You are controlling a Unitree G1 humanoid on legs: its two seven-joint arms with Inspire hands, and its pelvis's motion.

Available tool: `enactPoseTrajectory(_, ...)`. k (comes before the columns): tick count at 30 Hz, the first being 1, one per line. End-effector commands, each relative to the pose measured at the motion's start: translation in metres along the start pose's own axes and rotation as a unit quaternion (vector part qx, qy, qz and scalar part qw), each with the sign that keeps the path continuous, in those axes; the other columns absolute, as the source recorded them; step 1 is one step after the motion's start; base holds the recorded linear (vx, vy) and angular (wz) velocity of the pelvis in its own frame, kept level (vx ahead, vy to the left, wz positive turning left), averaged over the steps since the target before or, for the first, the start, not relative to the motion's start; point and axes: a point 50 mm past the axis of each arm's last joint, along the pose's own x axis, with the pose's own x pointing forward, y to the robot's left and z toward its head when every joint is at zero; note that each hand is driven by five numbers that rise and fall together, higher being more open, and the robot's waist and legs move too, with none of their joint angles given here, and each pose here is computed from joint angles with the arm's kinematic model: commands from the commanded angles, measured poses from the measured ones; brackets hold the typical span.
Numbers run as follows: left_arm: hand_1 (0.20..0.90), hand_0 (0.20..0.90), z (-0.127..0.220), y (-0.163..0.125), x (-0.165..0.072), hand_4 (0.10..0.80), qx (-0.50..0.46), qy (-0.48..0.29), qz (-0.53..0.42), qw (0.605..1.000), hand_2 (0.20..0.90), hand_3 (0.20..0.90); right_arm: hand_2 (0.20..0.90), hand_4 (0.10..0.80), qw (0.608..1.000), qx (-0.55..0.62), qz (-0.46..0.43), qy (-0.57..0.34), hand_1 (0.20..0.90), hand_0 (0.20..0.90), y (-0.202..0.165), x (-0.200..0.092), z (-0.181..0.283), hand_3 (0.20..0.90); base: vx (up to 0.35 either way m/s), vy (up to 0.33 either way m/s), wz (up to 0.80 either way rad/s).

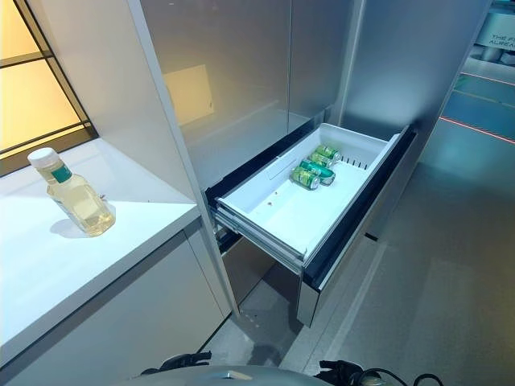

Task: Put drinks into fridge and close the fridge

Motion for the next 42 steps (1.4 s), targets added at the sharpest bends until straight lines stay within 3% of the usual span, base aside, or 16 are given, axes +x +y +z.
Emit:
enactPoseTrajectory(1,0.9,0.9,0.013,-0.017,0.006,0.8,0.006,-0.016,-0.031,0.999,0.9,0.9,0.9,0.8,0.999,-0.028,0.028,0.002,0.9,0.9,0.013,0.004,0.012,0.9,0.0,0.0,0.0)
enactPoseTrajectory(10,0.9,0.9,0.026,-0.009,0.004,0.8,-0.031,-0.077,0.024,0.996,0.9,0.9,0.9,0.8,0.999,-0.025,0.027,0.003,0.9,0.9,0.012,0.004,0.011,0.9,0.0,0.0,0.0)
enactPoseTrajectory(14,0.9,0.9,0.052,0.007,-0.002,0.8,0.01,-0.165,0.12,0.979,0.9,0.9,0.9,0.8,1.0,-0.021,0.023,0.002,0.9,0.9,0.008,0.003,0.013,0.9,0.0,0.0,0.0)
enactPoseTrajectory(19,0.9,0.9,0.089,0.02,-0.013,0.8,0.085,-0.236,0.167,0.954,0.9,0.9,0.9,0.8,1.0,-0.019,0.018,-0.003,0.9,0.9,0.0,0.001,0.017,0.9,-0.014,0.007,0.01)
enactPoseTrajectory(25,0.9,0.9,0.128,0.014,-0.025,0.8,0.102,-0.266,0.041,0.958,0.9,0.9,0.9,0.8,1.0,-0.027,0.009,-0.005,0.9,0.9,-0.011,-0.002,0.02,0.9,-0.013,0.019,0.0)
enactPoseTrajectory(27,0.9,0.9,0.144,-0.002,-0.037,0.8,0.107,-0.266,-0.106,0.952,0.9,0.9,0.9,0.8,0.999,-0.034,0.003,-0.004,0.9,0.9,-0.018,-0.005,0.02,0.9,-0.026,0.053,-0.01)
enactPoseTrajectory(30,0.9,0.9,0.165,-0.006,-0.061,0.8,0.187,-0.275,-0.177,0.926,0.9,0.9,0.9,0.8,0.999,-0.042,-0.004,-0.002,0.9,0.9,-0.026,-0.007,0.02,0.9,-0.018,0.048,0.0)
enactPoseTrajectory(33,0.9,0.9,0.219,-0.005,-0.13,0.8,0.226,-0.353,-0.264,0.869,0.9,0.9,0.9,0.8,0.999,-0.049,-0.011,0.001,0.9,0.9,-0.032,-0.01,0.014,0.9,-0.006,0.028,0.0)
enactPoseTrajectory(36,0.9,0.9,0.253,-0.021,-0.191,0.8,0.193,-0.457,-0.352,0.794,0.9,0.9,0.9,0.8,0.999,-0.041,-0.01,0.004,0.9,0.9,-0.031,-0.009,0.003,0.9,0.012,-0.012,0.05)
enactPoseTrajectory(39,0.9,0.9,0.27,-0.026,-0.231,0.8,0.144,-0.559,-0.372,0.727,0.9,0.9,0.9,0.8,0.999,-0.036,-0.005,0.007,0.9,0.9,-0.022,-0.007,-0.004,0.9,0.033,-0.034,0.2)
enactPoseTrajectory(42,0.9,0.9,0.281,-0.018,-0.277,0.8,0.088,-0.685,-0.374,0.619,0.9,0.9,0.9,0.8,0.999,-0.031,0.001,0.01,0.9,0.9,-0.01,-0.004,-0.013,0.9,0.035,-0.052,0.05)
